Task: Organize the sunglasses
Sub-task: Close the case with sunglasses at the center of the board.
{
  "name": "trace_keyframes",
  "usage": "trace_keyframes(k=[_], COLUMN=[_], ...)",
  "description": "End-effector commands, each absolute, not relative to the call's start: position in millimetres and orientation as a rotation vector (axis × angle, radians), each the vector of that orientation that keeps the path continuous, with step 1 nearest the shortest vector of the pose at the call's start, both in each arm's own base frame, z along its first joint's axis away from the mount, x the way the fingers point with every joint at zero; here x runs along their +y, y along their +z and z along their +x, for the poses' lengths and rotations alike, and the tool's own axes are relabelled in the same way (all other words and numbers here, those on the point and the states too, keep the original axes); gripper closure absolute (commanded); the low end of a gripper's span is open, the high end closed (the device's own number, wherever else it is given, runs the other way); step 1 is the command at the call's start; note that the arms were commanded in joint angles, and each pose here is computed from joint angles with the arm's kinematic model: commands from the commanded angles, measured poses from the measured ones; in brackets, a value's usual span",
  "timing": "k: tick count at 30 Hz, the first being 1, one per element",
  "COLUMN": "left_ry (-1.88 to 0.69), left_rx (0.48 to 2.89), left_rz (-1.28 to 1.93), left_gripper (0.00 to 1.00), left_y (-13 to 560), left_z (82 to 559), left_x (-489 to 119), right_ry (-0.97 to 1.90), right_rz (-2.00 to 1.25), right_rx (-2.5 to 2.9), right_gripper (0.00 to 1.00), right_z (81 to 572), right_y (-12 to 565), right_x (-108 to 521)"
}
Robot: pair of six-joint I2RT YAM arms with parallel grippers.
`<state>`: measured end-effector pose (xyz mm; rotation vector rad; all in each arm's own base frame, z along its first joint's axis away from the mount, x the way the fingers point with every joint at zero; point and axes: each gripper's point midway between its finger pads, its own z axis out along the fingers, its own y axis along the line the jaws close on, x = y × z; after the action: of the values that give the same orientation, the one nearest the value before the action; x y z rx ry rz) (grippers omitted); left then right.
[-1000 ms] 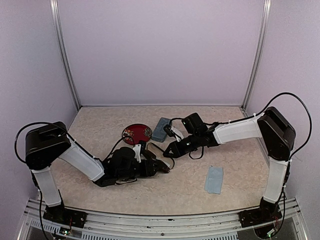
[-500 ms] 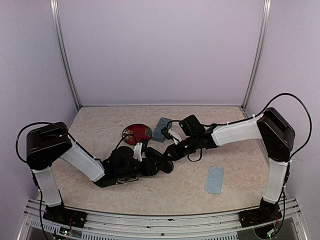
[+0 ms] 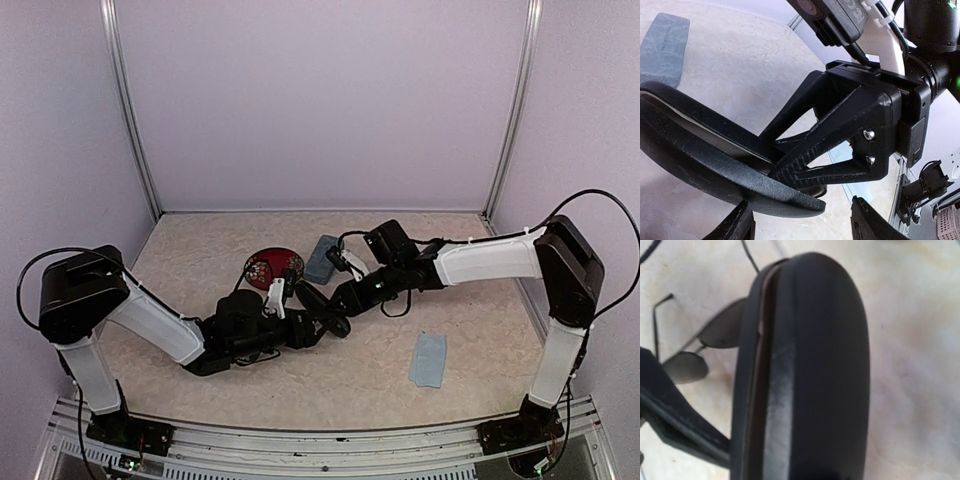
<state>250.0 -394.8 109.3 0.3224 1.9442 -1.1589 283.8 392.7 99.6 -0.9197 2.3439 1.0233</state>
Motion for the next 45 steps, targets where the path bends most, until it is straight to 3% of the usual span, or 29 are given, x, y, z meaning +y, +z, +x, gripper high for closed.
trace_keyframes(k=[1,15,24,32,39,45], left_ry=[-1.2,-0.964,-0.812,-0.804,-0.738,-0.664], left_rx=[1.8,1.943,1.998,1.975,1.961,1.94], left_rz=[0.329,0.225,0.274,0.266,0.257,0.176], left_gripper=[0.36,0.4,0.43,0.41,0.26,0.2], left_y=[153,132,113,126,150,172], left_z=[249,269,255,244,235,229], left_x=[-400,-400,-422,-404,-365,-313], right_ry=[1.163,0.997,0.924,0.911,0.841,0.849], right_rz=[-1.005,-1.022,-0.982,-0.974,-1.1,-1.135], right_rx=[2.255,2.316,2.315,2.287,2.303,2.366], right_gripper=[0.6,0.61,0.61,0.4,0.13,0.07], right_z=[262,243,234,226,205,206], right_y=[129,97,101,106,84,56], right_x=[403,368,349,337,340,351])
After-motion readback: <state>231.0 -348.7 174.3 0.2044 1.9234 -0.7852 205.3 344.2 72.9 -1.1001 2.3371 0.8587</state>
